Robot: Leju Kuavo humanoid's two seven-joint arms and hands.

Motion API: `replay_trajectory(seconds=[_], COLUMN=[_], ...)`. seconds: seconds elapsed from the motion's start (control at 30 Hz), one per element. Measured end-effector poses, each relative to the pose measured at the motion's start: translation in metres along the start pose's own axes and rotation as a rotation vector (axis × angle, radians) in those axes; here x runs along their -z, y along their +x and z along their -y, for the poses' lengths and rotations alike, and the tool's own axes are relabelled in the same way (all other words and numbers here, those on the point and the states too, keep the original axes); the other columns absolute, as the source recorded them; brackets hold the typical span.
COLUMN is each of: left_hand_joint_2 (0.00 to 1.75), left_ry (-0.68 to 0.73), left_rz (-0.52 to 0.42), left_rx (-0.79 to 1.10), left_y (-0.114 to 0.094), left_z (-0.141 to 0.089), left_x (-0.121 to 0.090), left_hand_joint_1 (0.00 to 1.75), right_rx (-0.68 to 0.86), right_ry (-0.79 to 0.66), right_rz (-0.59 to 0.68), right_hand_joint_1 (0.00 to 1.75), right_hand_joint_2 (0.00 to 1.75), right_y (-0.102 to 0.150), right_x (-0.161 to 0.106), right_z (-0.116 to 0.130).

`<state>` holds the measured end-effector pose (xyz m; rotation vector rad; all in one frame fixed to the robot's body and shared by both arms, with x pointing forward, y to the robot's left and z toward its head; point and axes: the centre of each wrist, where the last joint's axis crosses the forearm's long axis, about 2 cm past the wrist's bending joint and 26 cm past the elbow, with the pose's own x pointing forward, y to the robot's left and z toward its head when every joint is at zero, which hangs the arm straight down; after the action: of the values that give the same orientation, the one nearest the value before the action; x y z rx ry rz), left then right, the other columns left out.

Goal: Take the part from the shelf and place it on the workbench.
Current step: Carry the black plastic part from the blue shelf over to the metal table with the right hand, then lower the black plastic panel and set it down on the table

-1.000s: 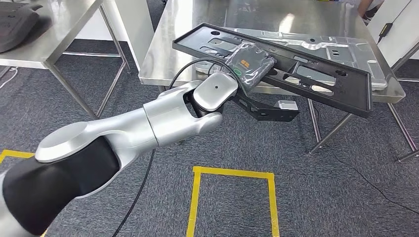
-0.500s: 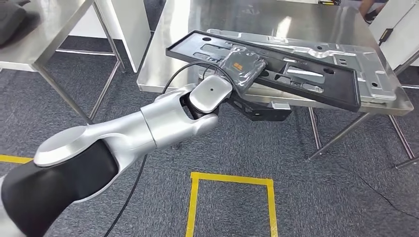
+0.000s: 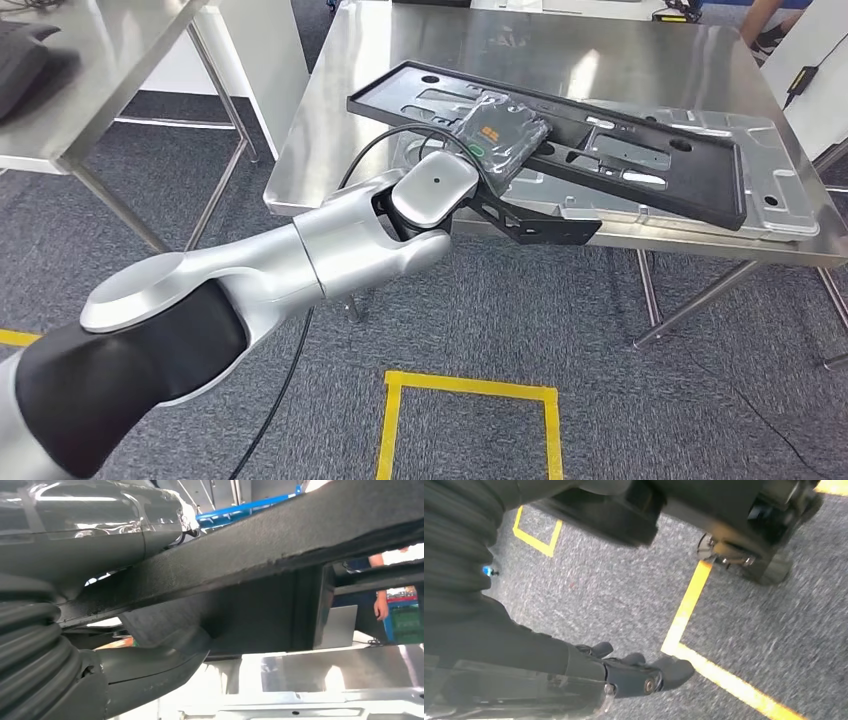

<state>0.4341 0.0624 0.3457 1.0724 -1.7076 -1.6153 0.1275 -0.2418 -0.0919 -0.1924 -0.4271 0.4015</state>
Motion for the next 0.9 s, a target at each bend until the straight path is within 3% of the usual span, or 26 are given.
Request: replay_trajectory(seconds=[0.3, 0.9], left_hand_joint_2=[1.75, 1.75], left_ry=[-0.031, -0.017], left_rz=[-0.036, -0.056], left_rx=[-0.001, -0.011], left_y=[-0.011, -0.017], left_z=[0.01, 0.002], left_x=[-0.004, -0.003], left_hand_joint_1=[1.75, 1.75], right_rx=[-0.001, -0.004], right_ry=[0.01, 0.015], right_rz=[-0.007, 0.013], right_hand_joint_1=[0.0, 0.0], right_hand_joint_2=[1.75, 1.75], right_y=[-0.003, 0.007], right_x=[-0.001, -0.001], right_z=[-0.004, -0.005])
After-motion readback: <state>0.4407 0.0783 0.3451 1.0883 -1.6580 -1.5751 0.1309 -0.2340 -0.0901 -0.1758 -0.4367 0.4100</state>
